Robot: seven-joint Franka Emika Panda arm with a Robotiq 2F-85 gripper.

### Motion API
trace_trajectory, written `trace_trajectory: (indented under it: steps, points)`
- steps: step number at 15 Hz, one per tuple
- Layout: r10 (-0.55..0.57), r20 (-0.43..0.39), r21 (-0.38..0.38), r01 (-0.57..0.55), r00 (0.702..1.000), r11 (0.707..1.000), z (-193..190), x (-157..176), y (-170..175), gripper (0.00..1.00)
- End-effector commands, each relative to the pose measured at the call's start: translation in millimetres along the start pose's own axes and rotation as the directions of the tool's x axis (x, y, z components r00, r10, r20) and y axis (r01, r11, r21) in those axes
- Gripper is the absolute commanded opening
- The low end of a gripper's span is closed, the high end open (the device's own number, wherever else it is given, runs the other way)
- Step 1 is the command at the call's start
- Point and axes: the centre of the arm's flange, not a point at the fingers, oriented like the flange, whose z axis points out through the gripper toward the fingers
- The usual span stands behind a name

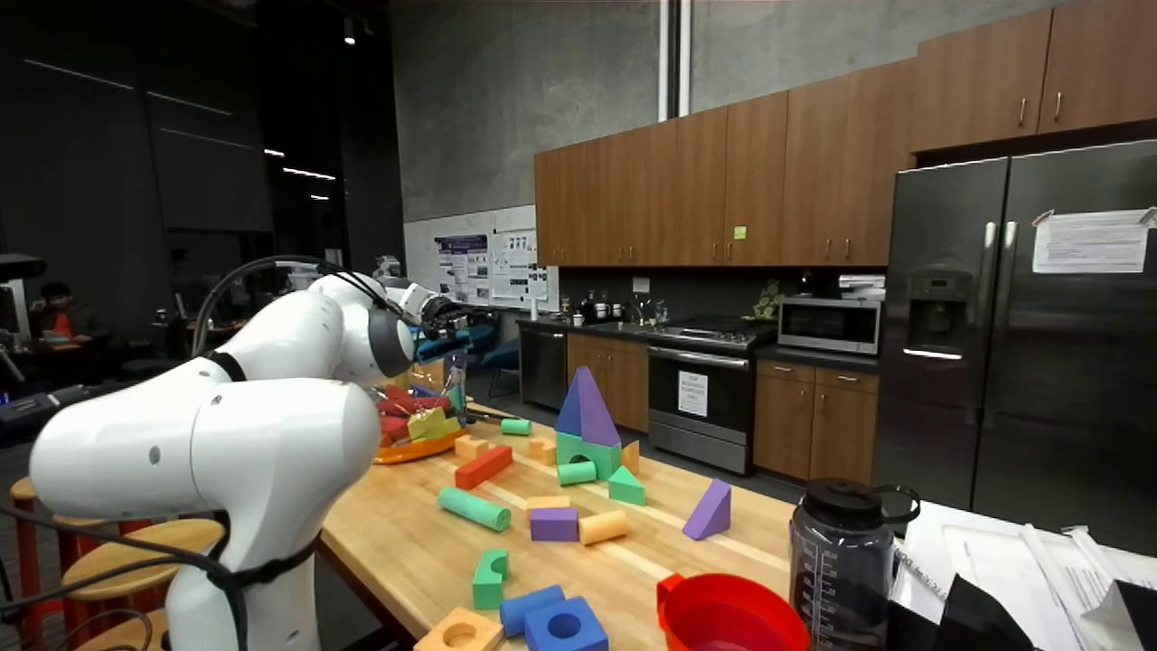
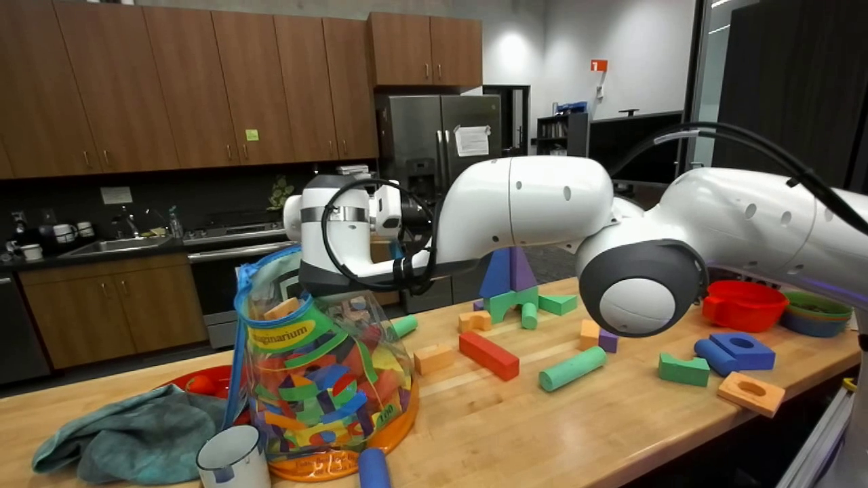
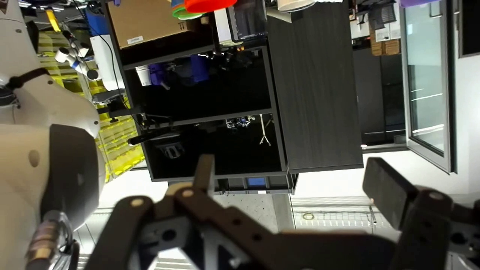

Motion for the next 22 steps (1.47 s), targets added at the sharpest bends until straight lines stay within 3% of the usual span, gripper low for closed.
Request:
trace_trajectory:
  steps: [1, 6, 10, 15, 22]
  points:
    - [0.000, -0.001, -0.002, 0.000, 1.000, 1.000, 0.9, -0.2, -1.1, 1.00]
    - [0.016, -0.020, 0.005, -0.016, 1.000, 1.000, -4.7, -18.3, -21.5, 1.00]
    - [0.106, 0.019, 0.023, -0.106, 0.994, 0.994, -8.9, -26.1, -56.2, 1.00]
    - [0.288, 0.081, 0.058, -0.293, 0.954, 0.954, 4.6, -29.2, -92.8, 1.00]
    - [0.420, 0.087, 0.058, -0.426, 0.903, 0.903, 20.9, -37.9, -111.4, 1.00]
